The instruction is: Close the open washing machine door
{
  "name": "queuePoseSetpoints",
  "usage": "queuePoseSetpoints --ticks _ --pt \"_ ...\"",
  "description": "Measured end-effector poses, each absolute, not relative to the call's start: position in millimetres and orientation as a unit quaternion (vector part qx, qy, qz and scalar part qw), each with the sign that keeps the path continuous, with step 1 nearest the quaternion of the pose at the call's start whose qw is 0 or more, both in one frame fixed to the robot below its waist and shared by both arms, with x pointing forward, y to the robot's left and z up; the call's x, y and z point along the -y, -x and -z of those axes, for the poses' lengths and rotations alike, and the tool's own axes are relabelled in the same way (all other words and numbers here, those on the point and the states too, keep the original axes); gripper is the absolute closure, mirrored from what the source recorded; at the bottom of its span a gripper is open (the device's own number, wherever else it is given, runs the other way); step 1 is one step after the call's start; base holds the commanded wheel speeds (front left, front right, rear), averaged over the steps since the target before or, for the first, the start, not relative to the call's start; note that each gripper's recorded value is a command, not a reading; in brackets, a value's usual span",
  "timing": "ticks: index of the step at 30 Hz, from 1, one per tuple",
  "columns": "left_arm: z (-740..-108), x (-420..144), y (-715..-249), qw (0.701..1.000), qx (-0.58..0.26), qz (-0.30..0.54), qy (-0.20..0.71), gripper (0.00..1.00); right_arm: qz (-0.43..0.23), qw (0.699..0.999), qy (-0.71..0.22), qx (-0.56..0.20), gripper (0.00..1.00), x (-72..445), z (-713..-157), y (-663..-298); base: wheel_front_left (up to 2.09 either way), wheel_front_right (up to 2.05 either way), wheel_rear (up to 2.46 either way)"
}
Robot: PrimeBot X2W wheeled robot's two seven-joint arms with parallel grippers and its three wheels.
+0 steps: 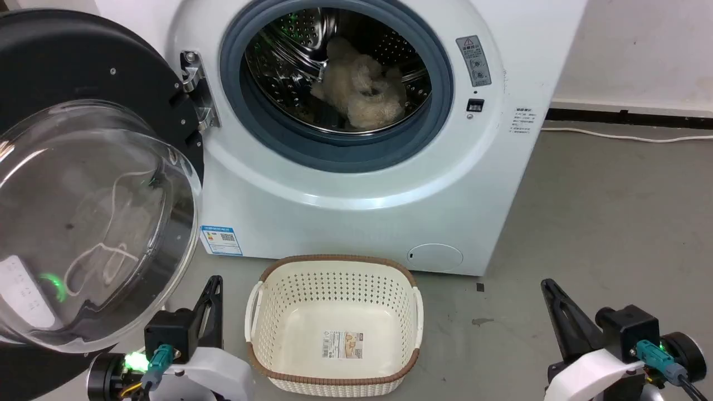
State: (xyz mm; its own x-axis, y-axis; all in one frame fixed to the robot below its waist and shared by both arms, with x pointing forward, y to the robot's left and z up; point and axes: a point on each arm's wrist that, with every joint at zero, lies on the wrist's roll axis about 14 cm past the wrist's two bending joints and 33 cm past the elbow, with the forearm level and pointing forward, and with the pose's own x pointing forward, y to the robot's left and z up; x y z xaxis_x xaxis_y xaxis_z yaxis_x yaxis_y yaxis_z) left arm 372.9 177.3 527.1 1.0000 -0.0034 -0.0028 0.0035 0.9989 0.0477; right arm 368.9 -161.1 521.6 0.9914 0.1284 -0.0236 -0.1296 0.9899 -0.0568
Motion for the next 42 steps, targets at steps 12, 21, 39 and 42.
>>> queuePoseSetpoints --ticks 12,21,39,42 --pt "-527.2 -177.2 -372.9 1.0 -0.001 0.002 -0.024 1.0 -0.065 0.997 0.029 -0.01 1.0 161.1 -521.6 -368.9 0.0 0.0 0.0" --pt "-527.2 -177.1 -372.9 1.0 -0.001 0.002 -0.024 1.0 -0.064 0.997 0.029 -0.01 1.0 161.2 -521.5 -368.9 0.0 0.0 0.0" --pt "-526.9 -176.9 -372.9 1.0 -0.002 0.002 -0.024 0.0 -0.065 0.997 0.029 -0.011 0.0 161.1 -521.0 -368.8 0.0 0.0 0.0" --pt "-526.6 -175.8 -373.0 1.0 -0.002 0.004 -0.024 0.0 -0.064 0.997 0.029 -0.01 0.0 161.7 -521.1 -368.8 0.0 0.0 0.0"
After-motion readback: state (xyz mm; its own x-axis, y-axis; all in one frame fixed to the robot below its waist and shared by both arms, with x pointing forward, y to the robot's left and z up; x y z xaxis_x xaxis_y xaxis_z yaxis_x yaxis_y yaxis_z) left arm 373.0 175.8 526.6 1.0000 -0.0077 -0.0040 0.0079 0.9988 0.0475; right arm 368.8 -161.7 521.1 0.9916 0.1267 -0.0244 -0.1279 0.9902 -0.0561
